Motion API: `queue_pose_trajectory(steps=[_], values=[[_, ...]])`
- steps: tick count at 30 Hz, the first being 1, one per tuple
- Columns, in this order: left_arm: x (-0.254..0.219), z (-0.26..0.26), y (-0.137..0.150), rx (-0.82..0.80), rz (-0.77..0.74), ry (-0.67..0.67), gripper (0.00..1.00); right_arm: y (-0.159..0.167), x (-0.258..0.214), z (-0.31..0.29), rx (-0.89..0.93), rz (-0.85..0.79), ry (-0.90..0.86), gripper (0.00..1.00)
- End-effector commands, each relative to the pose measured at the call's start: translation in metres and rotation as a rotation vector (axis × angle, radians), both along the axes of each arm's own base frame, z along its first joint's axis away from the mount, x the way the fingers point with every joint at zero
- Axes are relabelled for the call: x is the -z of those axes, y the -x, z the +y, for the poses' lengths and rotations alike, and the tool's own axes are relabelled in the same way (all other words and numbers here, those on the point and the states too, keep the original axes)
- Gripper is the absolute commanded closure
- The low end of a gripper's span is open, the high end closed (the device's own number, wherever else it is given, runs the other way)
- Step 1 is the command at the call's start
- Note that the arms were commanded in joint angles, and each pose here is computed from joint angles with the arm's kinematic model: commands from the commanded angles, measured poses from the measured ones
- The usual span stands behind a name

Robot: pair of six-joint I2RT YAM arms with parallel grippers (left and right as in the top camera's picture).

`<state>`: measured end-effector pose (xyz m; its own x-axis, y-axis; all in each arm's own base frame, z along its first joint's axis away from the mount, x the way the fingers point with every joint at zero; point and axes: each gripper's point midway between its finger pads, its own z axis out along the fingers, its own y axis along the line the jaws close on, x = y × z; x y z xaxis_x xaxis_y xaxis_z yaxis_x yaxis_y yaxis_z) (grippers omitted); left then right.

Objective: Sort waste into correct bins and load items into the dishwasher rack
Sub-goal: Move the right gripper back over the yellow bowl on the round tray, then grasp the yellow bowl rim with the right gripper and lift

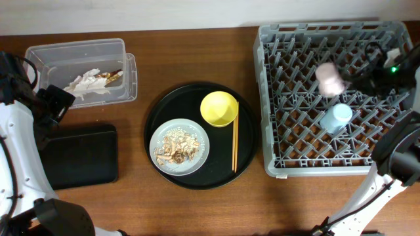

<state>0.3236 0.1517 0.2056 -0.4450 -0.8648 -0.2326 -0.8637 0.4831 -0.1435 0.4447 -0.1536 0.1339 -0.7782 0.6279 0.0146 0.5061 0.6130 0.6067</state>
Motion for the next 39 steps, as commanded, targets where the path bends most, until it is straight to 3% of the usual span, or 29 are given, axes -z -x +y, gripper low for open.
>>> queue_pose_trajectory(steps=[1, 4, 9, 15, 17, 19, 22, 26, 32, 39], values=[[-0.007, 0.003, 0.002, -0.017, -0.019, -0.013, 0.01, 0.003, -0.032, -0.025, 0.016, 0.01, 0.193, 0.67], [-0.007, 0.003, 0.002, -0.017, -0.019, -0.013, 0.01, 0.003, -0.063, -0.021, 0.007, -0.033, 0.222, 0.66], [-0.007, 0.003, 0.002, -0.017, -0.019, -0.013, 0.01, 0.0, -0.097, 0.03, -0.186, -0.122, 0.249, 0.63], [-0.007, 0.003, 0.002, -0.017, -0.019, -0.013, 0.01, -0.01, -0.12, 0.172, -0.6, -0.303, 0.175, 0.62], [-0.007, 0.003, 0.002, -0.017, -0.019, -0.013, 0.01, -0.01, -0.117, 0.227, -0.728, -0.322, 0.197, 0.51], [-0.007, 0.003, 0.002, -0.017, -0.019, -0.013, 0.01, -0.008, -0.107, 0.266, -0.806, -0.297, 0.292, 0.32], [-0.007, 0.003, 0.002, -0.017, -0.019, -0.013, 0.01, -0.008, -0.088, 0.305, -0.795, -0.22, 0.503, 0.27], [-0.007, 0.003, 0.002, -0.017, -0.019, -0.013, 0.01, 0.002, -0.066, 0.375, -0.781, -0.214, 0.646, 0.27], [-0.007, 0.003, 0.002, -0.017, -0.02, -0.013, 0.01, 0.011, -0.019, 0.436, -0.713, -0.223, 0.692, 0.41], [-0.007, 0.003, 0.002, -0.017, -0.019, -0.013, 0.01, 0.028, 0.05, 0.433, -0.619, -0.09, 0.73, 0.47]])
